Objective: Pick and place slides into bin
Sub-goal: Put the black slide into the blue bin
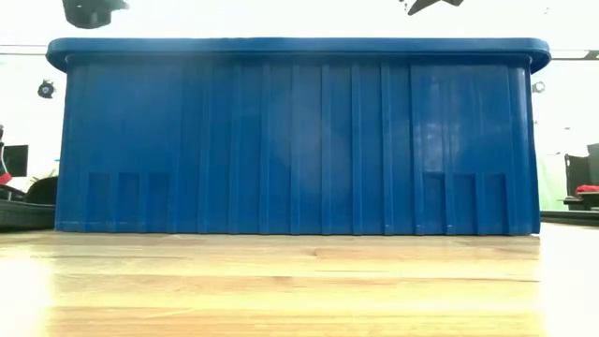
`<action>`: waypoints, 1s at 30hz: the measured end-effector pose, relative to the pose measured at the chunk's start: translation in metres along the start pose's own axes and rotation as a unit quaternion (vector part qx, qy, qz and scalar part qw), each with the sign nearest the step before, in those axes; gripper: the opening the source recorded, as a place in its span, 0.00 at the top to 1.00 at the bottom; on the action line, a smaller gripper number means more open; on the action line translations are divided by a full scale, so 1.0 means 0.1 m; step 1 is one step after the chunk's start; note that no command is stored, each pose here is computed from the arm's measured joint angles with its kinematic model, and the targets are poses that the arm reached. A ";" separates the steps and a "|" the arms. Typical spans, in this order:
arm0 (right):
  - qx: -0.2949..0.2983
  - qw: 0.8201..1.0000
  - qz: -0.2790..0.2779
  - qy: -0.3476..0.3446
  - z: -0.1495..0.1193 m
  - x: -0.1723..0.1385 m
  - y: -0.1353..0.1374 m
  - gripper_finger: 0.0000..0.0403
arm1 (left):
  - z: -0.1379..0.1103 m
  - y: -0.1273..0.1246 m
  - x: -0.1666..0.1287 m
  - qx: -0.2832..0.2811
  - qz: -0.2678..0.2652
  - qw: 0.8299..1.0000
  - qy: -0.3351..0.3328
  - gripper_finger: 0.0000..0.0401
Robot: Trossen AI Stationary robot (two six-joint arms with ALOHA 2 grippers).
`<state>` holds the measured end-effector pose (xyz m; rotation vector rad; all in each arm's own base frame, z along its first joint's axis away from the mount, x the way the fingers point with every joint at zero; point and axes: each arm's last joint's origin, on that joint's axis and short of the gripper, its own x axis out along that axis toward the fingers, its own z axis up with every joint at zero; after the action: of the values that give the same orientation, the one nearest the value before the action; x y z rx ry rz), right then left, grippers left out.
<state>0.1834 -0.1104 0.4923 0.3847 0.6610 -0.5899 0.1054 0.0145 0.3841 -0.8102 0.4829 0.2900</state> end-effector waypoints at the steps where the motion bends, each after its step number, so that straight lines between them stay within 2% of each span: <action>1: 0.000 1.000 0.000 0.000 0.00 0.00 0.00 0.52 | -0.02 0.02 0.02 0.010 0.013 1.000 0.012 0.34; 6: 0.004 1.000 -0.001 0.003 0.00 0.00 0.00 0.52 | -0.06 0.08 0.18 0.084 0.071 0.990 0.083 0.34; 10: 0.036 0.999 -0.001 0.002 0.00 0.00 0.00 0.52 | -0.06 0.05 0.30 0.147 0.091 0.976 0.129 0.34; 12: 0.055 0.999 -0.001 0.002 0.00 0.00 0.00 0.52 | -0.07 0.02 0.35 0.190 0.107 0.963 0.159 0.34; 15: 0.078 0.997 0.000 0.002 0.00 0.00 0.00 0.52 | -0.07 -0.03 0.31 0.258 0.158 0.934 0.193 0.34; 19: 0.101 0.995 -0.001 0.002 0.00 0.00 0.00 0.52 | -0.05 -0.12 0.23 0.335 0.218 0.895 0.197 0.34; 24: 0.104 0.995 -0.001 0.002 0.00 0.01 0.00 0.52 | -0.07 -0.23 0.13 0.397 0.228 0.871 0.178 0.34; 27: 0.105 0.994 -0.002 0.007 -0.01 0.03 0.00 0.52 | -0.17 -0.23 0.11 0.422 0.236 0.850 0.209 0.34; 30: 0.105 0.994 -0.005 0.014 -0.03 0.07 0.00 0.52 | -0.24 -0.27 0.15 0.432 0.217 0.847 0.221 0.34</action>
<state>0.1863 -0.1119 0.4856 0.5874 0.6294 -0.6660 0.1225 -0.0201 0.3784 0.1498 1.1353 0.2592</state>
